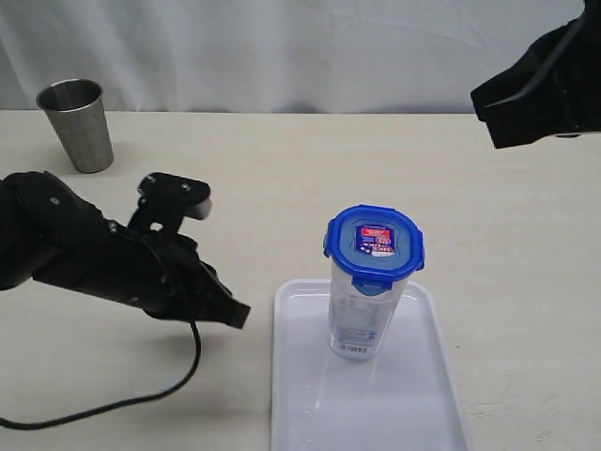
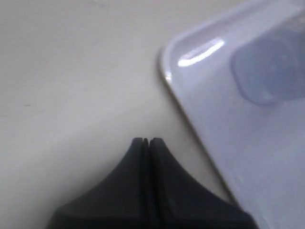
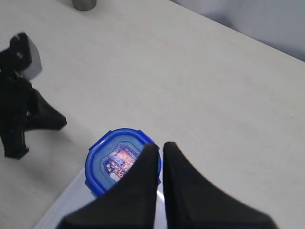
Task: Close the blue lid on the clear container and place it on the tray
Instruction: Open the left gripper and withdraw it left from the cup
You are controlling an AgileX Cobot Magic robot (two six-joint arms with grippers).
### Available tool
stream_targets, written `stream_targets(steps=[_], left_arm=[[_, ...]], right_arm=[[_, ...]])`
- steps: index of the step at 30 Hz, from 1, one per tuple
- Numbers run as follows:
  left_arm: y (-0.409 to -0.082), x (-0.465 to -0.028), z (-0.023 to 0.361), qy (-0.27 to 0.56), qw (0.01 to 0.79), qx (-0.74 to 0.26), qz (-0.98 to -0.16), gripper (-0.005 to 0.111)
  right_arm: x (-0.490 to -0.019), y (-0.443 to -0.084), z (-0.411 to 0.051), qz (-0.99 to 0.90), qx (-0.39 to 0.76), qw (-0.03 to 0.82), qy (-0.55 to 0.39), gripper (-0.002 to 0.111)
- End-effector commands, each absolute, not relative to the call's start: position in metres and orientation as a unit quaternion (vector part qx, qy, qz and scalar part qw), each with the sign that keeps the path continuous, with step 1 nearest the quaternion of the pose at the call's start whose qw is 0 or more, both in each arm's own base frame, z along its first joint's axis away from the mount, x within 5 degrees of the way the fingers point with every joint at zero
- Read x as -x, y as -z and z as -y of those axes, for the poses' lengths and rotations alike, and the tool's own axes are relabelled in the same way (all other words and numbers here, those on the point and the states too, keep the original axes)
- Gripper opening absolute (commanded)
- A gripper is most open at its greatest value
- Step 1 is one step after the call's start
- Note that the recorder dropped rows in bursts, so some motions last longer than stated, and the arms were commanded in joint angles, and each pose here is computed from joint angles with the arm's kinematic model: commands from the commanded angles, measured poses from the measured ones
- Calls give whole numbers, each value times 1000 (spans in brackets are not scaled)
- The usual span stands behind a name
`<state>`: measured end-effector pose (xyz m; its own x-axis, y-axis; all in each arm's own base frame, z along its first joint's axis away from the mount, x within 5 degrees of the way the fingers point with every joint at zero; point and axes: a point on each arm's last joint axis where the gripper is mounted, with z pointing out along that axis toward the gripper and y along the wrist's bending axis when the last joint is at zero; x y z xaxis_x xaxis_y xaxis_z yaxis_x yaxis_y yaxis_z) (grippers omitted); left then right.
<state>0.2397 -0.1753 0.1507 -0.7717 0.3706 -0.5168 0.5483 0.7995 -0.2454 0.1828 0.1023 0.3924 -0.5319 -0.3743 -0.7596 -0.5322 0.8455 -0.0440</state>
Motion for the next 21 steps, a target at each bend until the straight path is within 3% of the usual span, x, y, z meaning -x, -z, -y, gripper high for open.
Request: stream_targets(steps=[1,14,21], left_arm=[[-153,-221,197,231,215,-285,-905,0],[-113,-203,222,241,150,-316,-906,0],[-142,-209,217,226,225,-312,-895,0]], right_arm=[[-180,-394,-101,-868,258,412,-99,5],[-179,-393,-100,-869,258,410,-98,5],[-166,-403,-93,-860,256,429,-103,5]])
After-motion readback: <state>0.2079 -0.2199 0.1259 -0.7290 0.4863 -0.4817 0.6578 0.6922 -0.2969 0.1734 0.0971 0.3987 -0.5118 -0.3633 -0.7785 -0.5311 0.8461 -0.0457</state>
